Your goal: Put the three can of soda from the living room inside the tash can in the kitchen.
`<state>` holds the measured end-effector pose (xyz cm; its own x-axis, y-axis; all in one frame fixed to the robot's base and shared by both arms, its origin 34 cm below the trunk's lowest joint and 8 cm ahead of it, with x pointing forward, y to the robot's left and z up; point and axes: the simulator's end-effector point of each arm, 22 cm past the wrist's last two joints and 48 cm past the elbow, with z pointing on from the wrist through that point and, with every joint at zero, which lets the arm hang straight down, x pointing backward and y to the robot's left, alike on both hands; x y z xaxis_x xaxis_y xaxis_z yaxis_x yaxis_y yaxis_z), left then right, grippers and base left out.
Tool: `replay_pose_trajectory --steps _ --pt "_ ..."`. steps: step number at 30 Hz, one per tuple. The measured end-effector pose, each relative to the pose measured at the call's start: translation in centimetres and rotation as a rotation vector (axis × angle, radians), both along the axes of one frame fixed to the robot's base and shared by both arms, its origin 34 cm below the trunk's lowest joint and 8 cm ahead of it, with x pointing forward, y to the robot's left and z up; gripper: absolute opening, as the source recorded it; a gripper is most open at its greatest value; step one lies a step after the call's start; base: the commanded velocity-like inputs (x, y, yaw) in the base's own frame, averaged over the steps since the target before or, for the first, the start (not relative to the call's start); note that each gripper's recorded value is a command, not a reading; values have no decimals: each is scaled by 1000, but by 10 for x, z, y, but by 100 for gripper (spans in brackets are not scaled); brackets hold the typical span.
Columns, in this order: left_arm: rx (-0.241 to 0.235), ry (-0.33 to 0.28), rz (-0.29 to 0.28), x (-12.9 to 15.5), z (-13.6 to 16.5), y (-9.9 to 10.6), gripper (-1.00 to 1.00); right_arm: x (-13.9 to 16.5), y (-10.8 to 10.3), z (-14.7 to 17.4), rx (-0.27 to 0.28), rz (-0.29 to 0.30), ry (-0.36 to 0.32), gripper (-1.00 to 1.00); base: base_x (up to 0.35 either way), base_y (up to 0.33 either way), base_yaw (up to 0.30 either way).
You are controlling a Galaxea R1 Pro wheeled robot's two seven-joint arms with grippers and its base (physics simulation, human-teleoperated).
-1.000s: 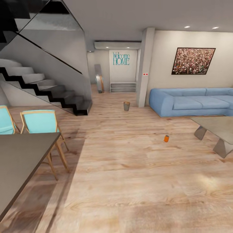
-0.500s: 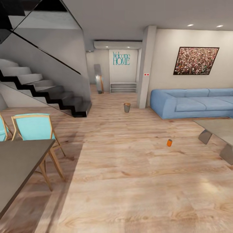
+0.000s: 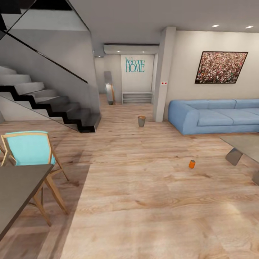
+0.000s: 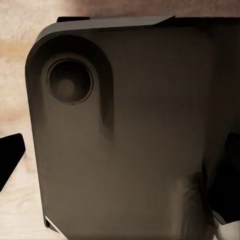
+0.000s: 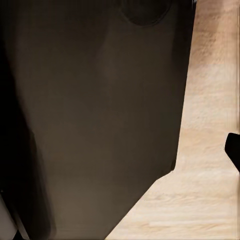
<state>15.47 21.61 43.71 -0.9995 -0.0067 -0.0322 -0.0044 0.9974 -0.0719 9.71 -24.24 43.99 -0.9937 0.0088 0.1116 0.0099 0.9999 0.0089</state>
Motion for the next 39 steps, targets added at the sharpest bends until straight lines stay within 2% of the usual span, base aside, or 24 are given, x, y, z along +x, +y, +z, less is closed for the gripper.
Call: replay_pose_trajectory --steps 10,39 --pt "0 1 0 0 0 0 100 3 -14 0 -19 6 -9 100 344 0 0" --pt "-6 1 -1 0 0 -5 100 5 -17 -1 -21 13 -14 100 343 0 0"
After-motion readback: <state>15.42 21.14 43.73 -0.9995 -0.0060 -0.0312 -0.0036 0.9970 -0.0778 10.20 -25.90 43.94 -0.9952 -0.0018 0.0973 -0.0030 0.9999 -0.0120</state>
